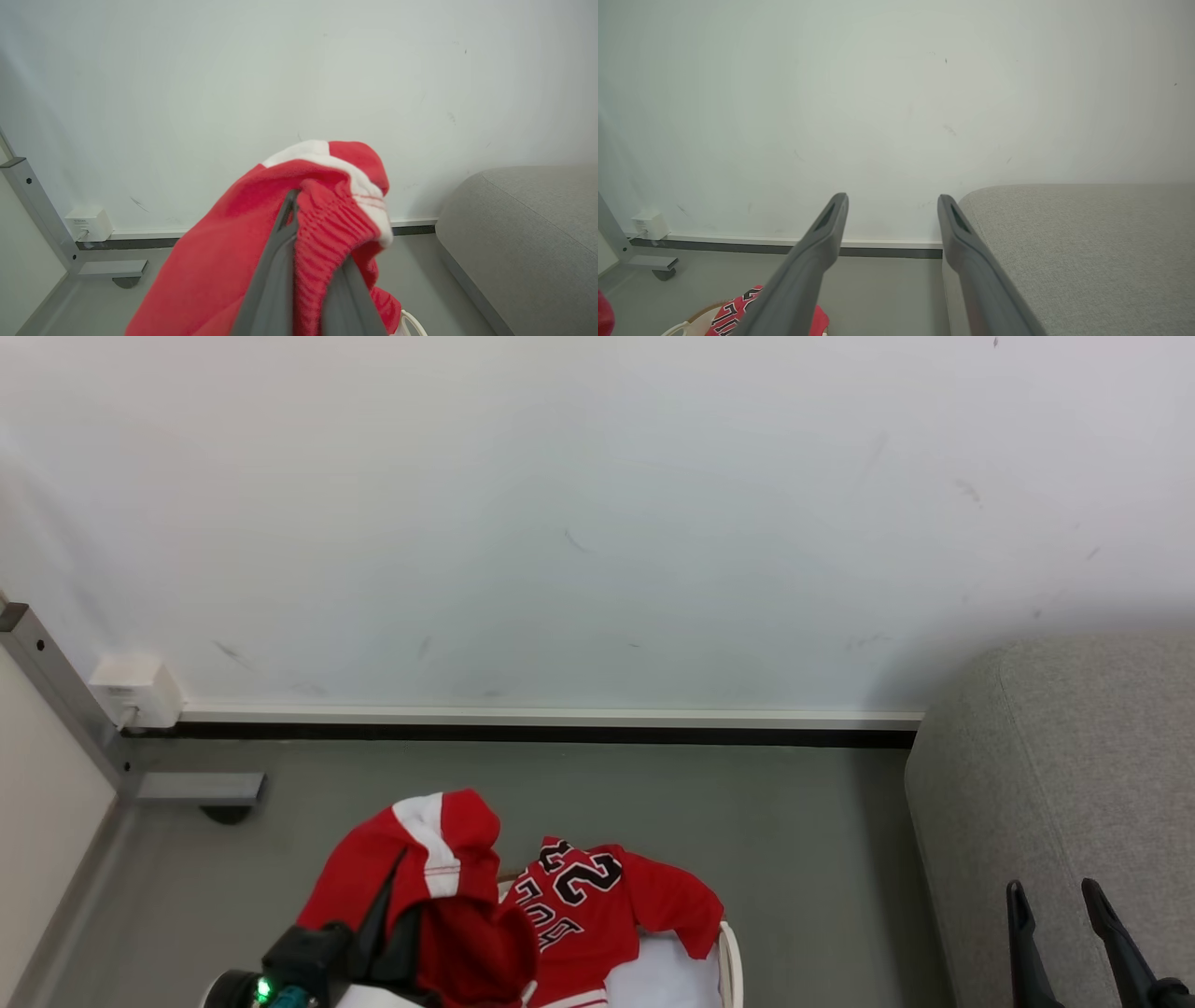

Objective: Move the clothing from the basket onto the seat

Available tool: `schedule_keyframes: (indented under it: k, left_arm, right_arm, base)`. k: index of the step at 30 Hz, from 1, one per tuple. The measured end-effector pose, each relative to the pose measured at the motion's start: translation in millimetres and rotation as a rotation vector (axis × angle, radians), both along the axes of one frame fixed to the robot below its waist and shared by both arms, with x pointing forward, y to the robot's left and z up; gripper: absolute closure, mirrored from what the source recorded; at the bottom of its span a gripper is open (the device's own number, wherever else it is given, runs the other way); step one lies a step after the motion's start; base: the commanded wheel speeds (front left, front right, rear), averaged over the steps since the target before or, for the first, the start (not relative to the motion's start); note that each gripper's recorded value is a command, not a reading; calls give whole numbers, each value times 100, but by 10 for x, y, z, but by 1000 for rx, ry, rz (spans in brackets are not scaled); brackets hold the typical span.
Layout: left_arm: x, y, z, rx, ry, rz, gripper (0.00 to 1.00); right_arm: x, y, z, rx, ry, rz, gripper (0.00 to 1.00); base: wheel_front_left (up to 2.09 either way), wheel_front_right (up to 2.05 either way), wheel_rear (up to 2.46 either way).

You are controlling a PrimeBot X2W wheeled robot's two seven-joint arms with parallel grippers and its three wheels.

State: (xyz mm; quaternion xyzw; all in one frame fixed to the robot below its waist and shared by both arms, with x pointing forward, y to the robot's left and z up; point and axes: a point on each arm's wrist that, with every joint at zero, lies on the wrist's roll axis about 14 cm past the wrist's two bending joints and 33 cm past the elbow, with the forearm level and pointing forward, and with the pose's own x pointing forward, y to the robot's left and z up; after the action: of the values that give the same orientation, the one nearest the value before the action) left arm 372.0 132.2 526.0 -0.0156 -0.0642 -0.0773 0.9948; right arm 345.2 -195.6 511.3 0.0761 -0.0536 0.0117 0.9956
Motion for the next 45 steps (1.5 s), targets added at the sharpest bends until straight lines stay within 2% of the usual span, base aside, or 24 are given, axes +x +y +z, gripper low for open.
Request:
schedule_keyframes:
  k: [9, 14, 20, 27, 35, 45]
  left_arm:
    - [31, -39, -23, -1, 6, -13, 100]
    - [57, -145, 7, -1, -2, -54, 100]
    - [62, -364, 60, -5, -16, -127, 100]
    - [53, -753, 199, -6, -42, -251, 100]
    - [8, -1157, 295, 1, -55, -379, 100]
    - [-240, -1734, 364, -3, -41, -575, 100]
  right_arm:
    - [5, 36, -13, -3, 5, 14, 0]
    - [11, 144, 13, -17, -2, 64, 0]
    - [45, 387, 155, -40, -44, 171, 0]
    - [31, 931, 256, -52, -74, 364, 0]
    - [-67, 1474, 185, -56, -50, 552, 0]
    - [-79, 1694, 23, -45, 10, 610, 0]
  base:
    - [0, 0, 0]
    - [0, 0, 0]
    - [0, 0, 0]
    - [0, 0, 0]
    - [0, 0, 0]
    - [0, 0, 0]
